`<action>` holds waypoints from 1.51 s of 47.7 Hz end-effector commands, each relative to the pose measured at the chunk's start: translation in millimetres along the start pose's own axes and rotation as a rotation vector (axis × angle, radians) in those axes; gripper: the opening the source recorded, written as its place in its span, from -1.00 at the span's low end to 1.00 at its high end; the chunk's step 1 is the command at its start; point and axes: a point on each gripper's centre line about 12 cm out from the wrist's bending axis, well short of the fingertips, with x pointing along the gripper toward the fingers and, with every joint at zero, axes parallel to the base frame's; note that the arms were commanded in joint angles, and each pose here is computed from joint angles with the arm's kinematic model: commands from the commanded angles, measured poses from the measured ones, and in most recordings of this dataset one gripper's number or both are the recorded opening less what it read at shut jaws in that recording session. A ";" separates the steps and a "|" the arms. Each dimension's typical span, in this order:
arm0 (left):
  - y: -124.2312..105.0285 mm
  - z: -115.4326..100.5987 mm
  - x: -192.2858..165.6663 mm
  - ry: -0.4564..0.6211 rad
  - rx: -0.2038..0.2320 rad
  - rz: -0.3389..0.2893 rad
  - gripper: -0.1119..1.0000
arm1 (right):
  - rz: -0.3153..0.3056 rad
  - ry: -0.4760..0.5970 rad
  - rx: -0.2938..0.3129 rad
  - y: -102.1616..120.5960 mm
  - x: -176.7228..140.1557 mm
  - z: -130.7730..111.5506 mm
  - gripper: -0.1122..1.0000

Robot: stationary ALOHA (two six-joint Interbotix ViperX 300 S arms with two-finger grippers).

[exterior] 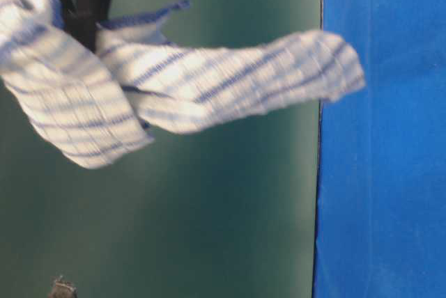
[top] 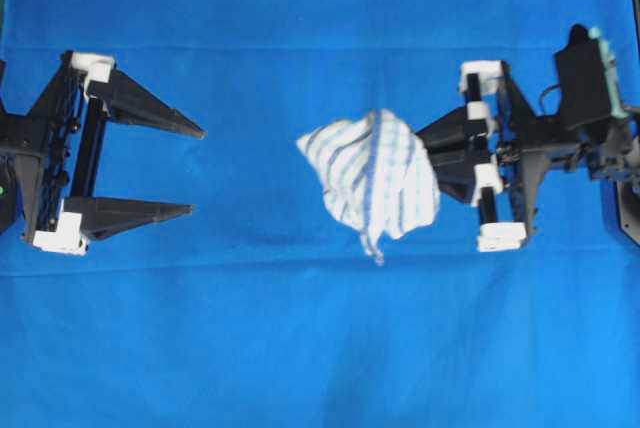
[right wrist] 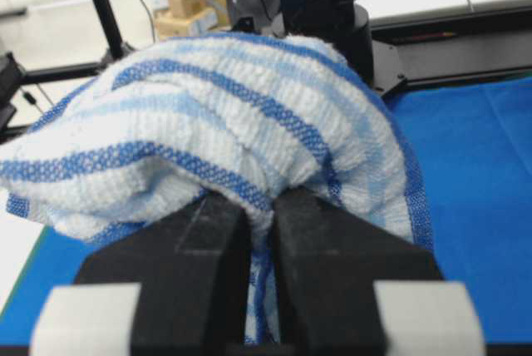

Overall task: Hand over the towel.
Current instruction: 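Open the left gripper and pull it back, leaving towel in right, then lower the towel with the right gripper onto the table center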

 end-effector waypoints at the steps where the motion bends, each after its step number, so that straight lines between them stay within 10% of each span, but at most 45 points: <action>1: 0.5 6.3 0.5 -0.020 0.000 0.002 0.85 | 0.007 -0.032 -0.001 2.3 -1.1 10.8 -0.66; 13: 0.5 5.3 1.4 -0.017 -0.002 0.002 0.85 | -0.023 0.013 0.000 -6.1 9.1 5.2 -0.66; 38: 0.9 6.0 1.4 -0.023 -0.001 0.004 0.85 | -0.221 0.764 0.033 -76.4 104.2 -116.8 -0.66; 72: 0.9 4.5 1.2 -0.014 -0.001 0.004 0.85 | -0.237 0.844 0.048 -82.1 108.7 -141.5 -0.61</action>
